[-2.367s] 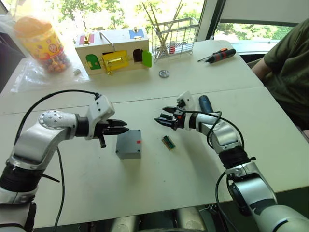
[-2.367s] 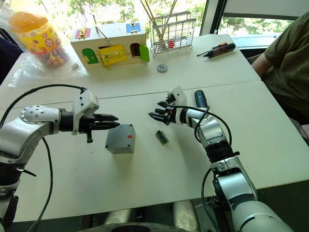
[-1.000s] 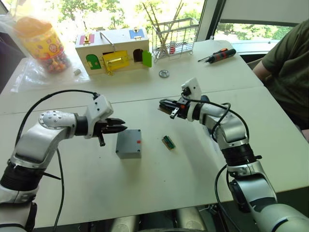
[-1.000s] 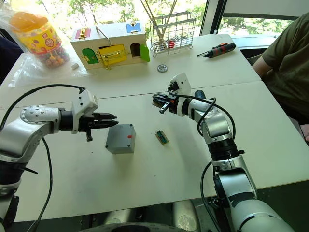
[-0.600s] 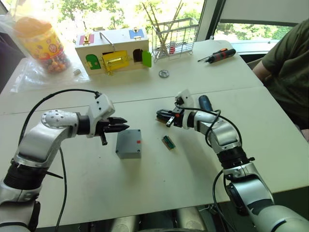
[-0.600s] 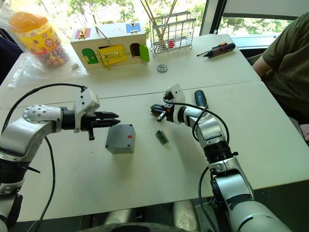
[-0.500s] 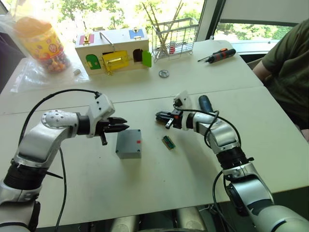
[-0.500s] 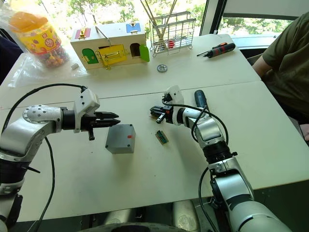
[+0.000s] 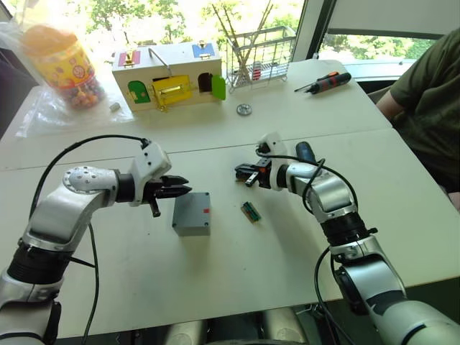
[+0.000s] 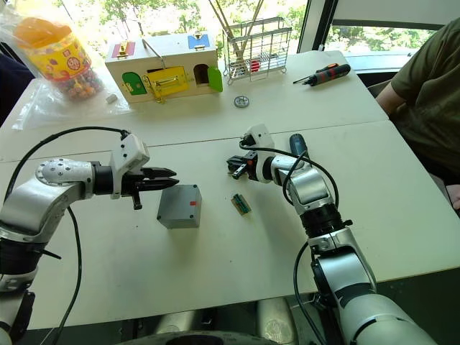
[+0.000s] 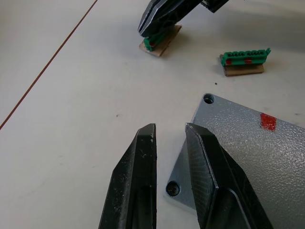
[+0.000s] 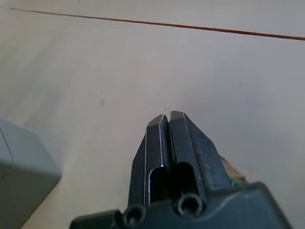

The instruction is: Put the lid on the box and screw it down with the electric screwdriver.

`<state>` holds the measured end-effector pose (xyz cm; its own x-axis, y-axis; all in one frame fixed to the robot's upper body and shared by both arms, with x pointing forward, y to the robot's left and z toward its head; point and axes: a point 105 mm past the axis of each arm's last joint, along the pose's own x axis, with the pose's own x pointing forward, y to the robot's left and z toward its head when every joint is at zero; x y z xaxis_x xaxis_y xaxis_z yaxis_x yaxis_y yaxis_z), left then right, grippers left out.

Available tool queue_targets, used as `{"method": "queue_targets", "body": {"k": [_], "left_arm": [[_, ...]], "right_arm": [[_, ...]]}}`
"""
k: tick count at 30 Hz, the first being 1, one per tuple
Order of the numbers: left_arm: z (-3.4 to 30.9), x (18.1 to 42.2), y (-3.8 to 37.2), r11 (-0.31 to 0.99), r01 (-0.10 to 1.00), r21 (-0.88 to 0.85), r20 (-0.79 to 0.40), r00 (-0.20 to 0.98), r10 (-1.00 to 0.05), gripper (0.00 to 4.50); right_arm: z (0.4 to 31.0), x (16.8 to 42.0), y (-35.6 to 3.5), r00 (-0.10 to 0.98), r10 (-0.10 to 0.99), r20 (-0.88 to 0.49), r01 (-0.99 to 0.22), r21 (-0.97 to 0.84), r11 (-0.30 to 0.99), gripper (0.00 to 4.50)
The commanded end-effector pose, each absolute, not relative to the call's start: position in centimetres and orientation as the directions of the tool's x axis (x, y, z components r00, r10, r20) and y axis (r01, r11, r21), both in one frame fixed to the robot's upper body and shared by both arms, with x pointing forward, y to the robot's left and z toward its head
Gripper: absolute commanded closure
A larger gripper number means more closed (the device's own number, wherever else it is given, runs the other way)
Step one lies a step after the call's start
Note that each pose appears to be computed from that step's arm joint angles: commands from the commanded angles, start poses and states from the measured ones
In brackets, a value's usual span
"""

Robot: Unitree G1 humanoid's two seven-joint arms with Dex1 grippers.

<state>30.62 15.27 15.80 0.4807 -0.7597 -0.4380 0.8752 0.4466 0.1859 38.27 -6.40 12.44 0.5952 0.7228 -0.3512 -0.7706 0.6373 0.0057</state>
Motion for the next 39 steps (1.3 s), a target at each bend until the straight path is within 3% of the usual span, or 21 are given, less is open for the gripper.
{"method": "queue_targets", "body": {"k": [1, 5, 11, 14, 17, 20, 29, 39], "left_arm": [[16.4, 30.5, 14.9, 0.431, 0.876, 0.217, -0.421, 0.483, -0.768, 3.56], [16.4, 30.5, 14.9, 0.431, 0.875, 0.218, -0.420, 0.483, -0.768, 3.56], [16.4, 30.5, 14.8, 0.431, 0.875, 0.219, -0.419, 0.483, -0.769, 3.56], [16.6, 30.3, 15.1, 0.431, 0.875, 0.218, -0.421, 0.483, -0.768, 3.56], [16.9, 30.0, 15.6, 0.431, 0.876, 0.217, -0.429, 0.483, -0.764, 3.56], [17.6, 29.2, 16.5, 0.425, 0.882, 0.203, -0.447, 0.470, -0.761, 3.56], [17.5, 26.8, 17.7, 0.388, 0.908, 0.159, -0.518, 0.411, -0.750, 3.56], [17.2, 26.7, 17.8, 0.395, 0.906, 0.152, -0.525, 0.413, -0.744, 3.56]], "right_arm": [[15.6, 38.2, -5.6, 0.601, 0.753, -0.268, -0.781, 0.000, 0.624, 4.47], [16.2, 38.1, -5.5, 0.599, 0.764, -0.241, -0.761, 0.129, 0.636, 4.47], [16.1, 38.1, -5.7, 0.606, 0.754, -0.254, -0.759, 0.098, 0.643, 4.47], [17.8, 37.6, -5.2, 0.595, 0.783, -0.181, -0.786, 0.071, 0.614, 4.47], [19.8, 36.4, -4.5, 0.546, 0.834, -0.081, -0.834, 0.046, 0.550, 4.47], [21.0, 33.6, -3.3, 0.423, 0.906, -0.016, -0.906, -0.010, 0.423, 4.47], [18.0, 30.0, -0.4, 0.311, 0.950, -0.042, -0.950, -0.002, 0.311, 4.47], [16.1, 29.8, 0.2, 0.316, 0.946, -0.077, -0.949, -0.004, 0.316, 4.47]]}}
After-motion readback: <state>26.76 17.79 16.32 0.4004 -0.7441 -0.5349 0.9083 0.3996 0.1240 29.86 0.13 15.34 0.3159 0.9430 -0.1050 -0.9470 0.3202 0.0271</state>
